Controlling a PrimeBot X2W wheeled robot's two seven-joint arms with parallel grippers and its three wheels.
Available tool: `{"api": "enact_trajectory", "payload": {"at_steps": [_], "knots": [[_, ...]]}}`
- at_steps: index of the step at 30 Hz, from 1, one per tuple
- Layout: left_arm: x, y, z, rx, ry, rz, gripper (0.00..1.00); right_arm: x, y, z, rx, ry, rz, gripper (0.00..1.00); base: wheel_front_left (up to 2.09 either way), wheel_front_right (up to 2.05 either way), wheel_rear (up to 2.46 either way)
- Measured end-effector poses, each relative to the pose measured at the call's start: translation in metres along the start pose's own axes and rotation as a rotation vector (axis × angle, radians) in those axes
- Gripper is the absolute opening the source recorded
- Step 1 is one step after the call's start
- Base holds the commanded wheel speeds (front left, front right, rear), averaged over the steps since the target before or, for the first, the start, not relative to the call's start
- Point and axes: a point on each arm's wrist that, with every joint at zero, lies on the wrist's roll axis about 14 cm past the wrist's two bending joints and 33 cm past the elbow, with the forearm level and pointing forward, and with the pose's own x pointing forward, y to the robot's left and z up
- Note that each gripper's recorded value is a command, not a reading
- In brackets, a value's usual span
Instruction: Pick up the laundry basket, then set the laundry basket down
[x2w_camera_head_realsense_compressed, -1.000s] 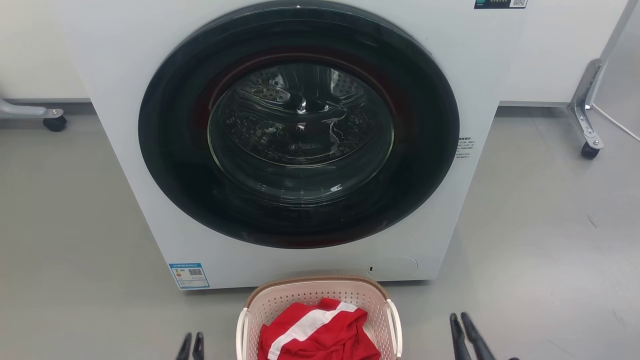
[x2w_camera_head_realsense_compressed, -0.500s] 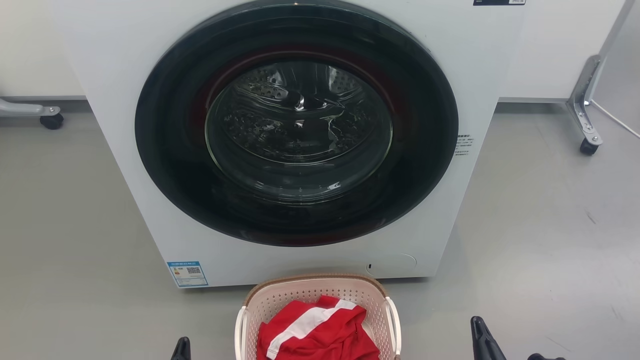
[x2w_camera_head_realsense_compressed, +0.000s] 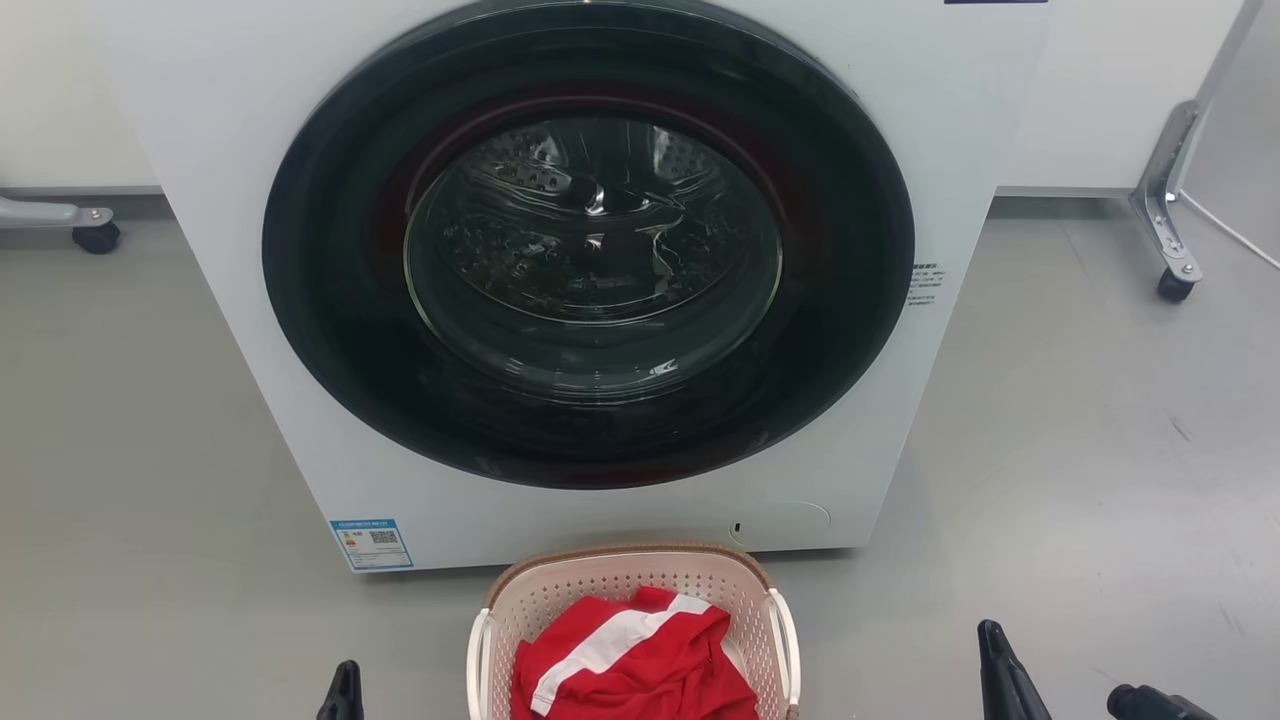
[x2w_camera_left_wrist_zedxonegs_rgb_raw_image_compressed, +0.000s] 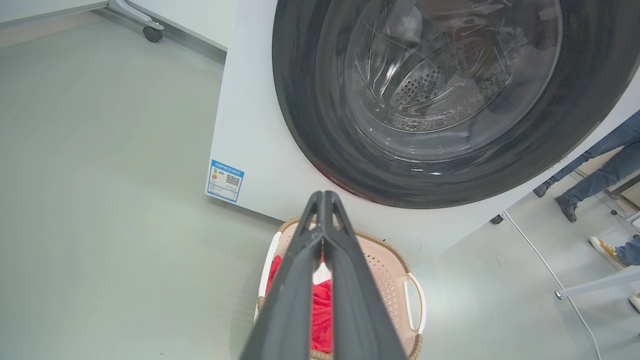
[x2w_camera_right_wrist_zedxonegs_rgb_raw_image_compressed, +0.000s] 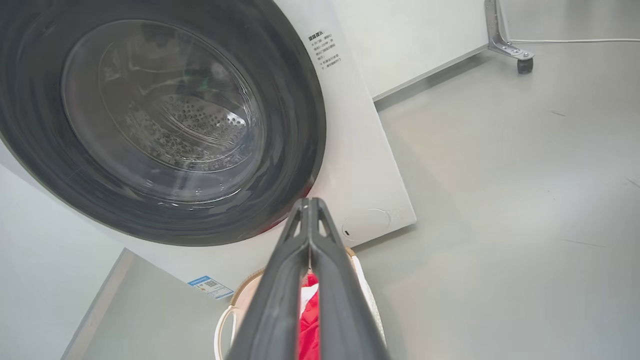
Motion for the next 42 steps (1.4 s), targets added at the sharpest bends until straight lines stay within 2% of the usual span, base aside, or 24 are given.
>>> {"api": "enact_trajectory", "payload": {"at_steps": [26,42], "knots": [[0.020,0.001,0.009,-0.371,0.032,-0.001,0.00,0.014,-0.030,0.007,0.379,0.030,-0.074,0.00,0.00,0.00,0.00],[0.032,-0.002,0.017,-0.616,0.037,-0.030,0.00,0.023,-0.045,0.019,0.639,0.006,-0.083,0.00,0.00,0.00,0.00]]}}
